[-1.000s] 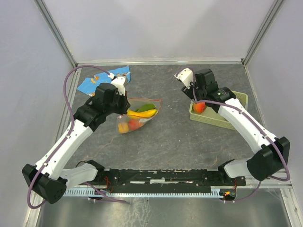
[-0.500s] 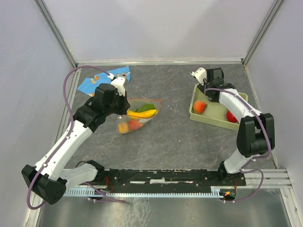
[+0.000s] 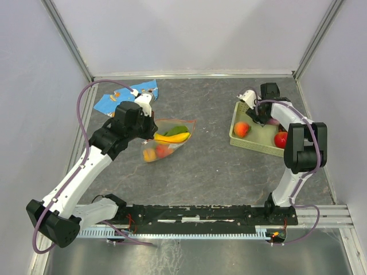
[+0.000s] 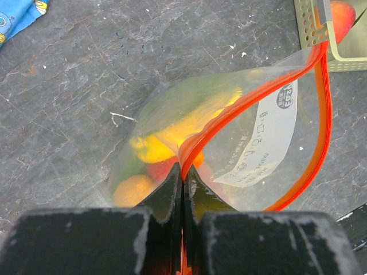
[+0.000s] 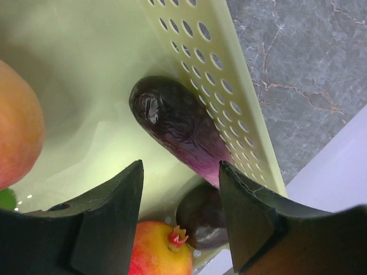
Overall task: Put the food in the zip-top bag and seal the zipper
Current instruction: Pick up the fake vegetable from the bin.
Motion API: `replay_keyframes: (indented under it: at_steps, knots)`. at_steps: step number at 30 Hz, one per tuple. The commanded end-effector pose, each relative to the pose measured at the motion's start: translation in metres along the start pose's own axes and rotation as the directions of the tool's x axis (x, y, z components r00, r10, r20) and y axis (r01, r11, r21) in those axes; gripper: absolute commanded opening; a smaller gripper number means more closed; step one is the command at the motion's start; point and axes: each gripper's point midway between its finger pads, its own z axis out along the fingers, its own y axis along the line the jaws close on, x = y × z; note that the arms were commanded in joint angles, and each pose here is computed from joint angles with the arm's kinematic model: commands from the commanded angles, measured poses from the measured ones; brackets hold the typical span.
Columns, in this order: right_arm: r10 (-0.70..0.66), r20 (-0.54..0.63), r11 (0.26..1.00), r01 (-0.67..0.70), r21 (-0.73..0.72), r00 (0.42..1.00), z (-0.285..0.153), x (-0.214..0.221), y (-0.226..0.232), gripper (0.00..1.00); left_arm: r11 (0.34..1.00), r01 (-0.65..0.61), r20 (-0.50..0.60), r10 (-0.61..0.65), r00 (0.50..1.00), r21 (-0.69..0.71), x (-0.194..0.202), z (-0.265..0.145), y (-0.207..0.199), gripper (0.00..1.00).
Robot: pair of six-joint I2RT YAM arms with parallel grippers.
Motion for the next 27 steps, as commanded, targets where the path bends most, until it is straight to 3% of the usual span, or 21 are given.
replay_keyframes:
  at_steps: [1,16,22,27]
  knots:
    - [-0.038,0.043,0.999,0.038,-0.006,0.998,0.008,-0.012,-0.013,0.64,0.999,-0.037,0.077,0.035,0.996,0.024,-0.02,-0.002,-0.003,0.03]
    - [-0.015,0.028,0.973,0.021,-0.23,1.0,0.055,-0.002,0.022,0.61,0.999,-0.038,0.069,0.036,0.997,0.034,-0.018,0.0,-0.005,0.03]
    - [0.013,0.036,0.932,0.001,-0.362,0.999,0.054,-0.008,0.044,0.59,0.999,-0.039,0.069,0.036,0.997,0.037,-0.018,0.0,-0.006,0.03]
    - [0.088,0.017,0.913,-0.074,-0.4,0.996,0.041,-0.014,0.047,0.51,0.998,-0.04,0.069,0.037,0.997,0.039,-0.018,0.0,-0.006,0.03]
